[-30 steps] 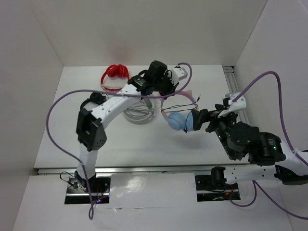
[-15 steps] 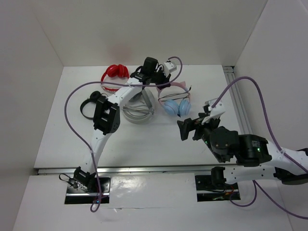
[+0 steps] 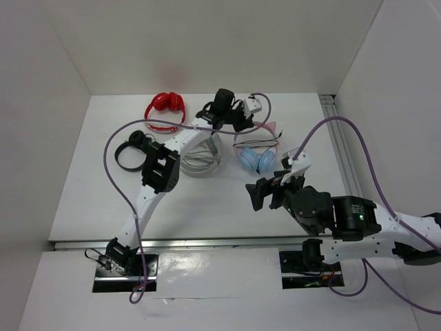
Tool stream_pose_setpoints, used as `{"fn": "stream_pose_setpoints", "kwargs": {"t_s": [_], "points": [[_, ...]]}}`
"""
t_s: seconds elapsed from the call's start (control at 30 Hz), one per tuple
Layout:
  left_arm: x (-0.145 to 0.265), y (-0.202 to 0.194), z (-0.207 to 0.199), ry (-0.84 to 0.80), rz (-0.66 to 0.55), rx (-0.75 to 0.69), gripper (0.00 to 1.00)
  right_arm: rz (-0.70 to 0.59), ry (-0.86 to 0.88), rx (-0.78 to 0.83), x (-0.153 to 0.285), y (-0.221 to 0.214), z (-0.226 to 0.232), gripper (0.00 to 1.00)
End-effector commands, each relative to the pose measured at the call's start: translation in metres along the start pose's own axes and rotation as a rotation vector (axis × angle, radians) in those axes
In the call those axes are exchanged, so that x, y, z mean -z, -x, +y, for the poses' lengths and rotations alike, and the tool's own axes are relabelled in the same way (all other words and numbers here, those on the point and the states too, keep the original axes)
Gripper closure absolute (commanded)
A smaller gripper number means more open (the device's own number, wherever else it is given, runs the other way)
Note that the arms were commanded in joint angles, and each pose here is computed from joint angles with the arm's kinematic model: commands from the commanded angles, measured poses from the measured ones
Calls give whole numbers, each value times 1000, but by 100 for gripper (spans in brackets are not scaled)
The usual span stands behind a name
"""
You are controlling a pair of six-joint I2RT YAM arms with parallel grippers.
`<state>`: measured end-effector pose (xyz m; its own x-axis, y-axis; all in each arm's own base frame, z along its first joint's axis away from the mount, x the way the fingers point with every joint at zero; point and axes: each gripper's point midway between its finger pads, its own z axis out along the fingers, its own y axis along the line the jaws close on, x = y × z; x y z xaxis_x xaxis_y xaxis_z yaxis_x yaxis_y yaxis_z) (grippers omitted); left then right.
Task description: Wrap the headphones
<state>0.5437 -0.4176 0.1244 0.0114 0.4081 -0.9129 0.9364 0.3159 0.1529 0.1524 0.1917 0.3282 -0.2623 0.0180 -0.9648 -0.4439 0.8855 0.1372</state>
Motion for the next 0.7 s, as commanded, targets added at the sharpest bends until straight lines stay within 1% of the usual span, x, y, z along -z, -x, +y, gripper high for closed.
{"fn": "stream_pose_setpoints", "kwargs": {"t_s": [0.0, 0.07, 0.13, 0.2, 0.3, 0.37, 0.4, 0.43, 0.47, 0.53, 0.57, 0.6, 0.67], "points": [[-10, 35, 9, -7, -135, -109, 100, 9, 46, -42, -3, -3, 13, 0], [-16, 23, 8, -12, -125, -101, 100, 13, 54, -42, -4, -6, 16, 0], [-20, 21, 6, -22, -136, -106, 100, 17, 63, -42, -3, -6, 17, 0], [-25, 8, 4, -29, -124, -80, 95, 27, 57, -28, -4, -12, 16, 0], [-31, -4, 4, -23, -107, -46, 90, 27, 57, -28, -4, -12, 16, 0], [-31, -1, 5, -17, -121, -46, 75, 29, 56, -26, -4, -14, 14, 0], [-31, -1, 5, -17, -121, -36, 72, 24, 59, -33, -2, -13, 13, 0], [-31, -1, 5, -17, -121, -36, 71, 24, 59, -22, -4, -15, 13, 0], [-31, -1, 6, -9, -117, -14, 60, 18, 62, -29, -2, -13, 12, 0], [-25, 14, 10, 9, -139, -5, 52, 18, 62, -29, -2, -15, 10, 0], [-19, 29, 11, 17, -162, -1, 28, 12, 65, -37, -2, -14, 11, 0], [-15, 37, 11, 22, -176, 5, 0, 13, 64, -36, -1, -16, 9, 0], [-4, 64, 16, 44, -218, 7, 0, 12, 75, -43, -1, -15, 12, 0]]}}
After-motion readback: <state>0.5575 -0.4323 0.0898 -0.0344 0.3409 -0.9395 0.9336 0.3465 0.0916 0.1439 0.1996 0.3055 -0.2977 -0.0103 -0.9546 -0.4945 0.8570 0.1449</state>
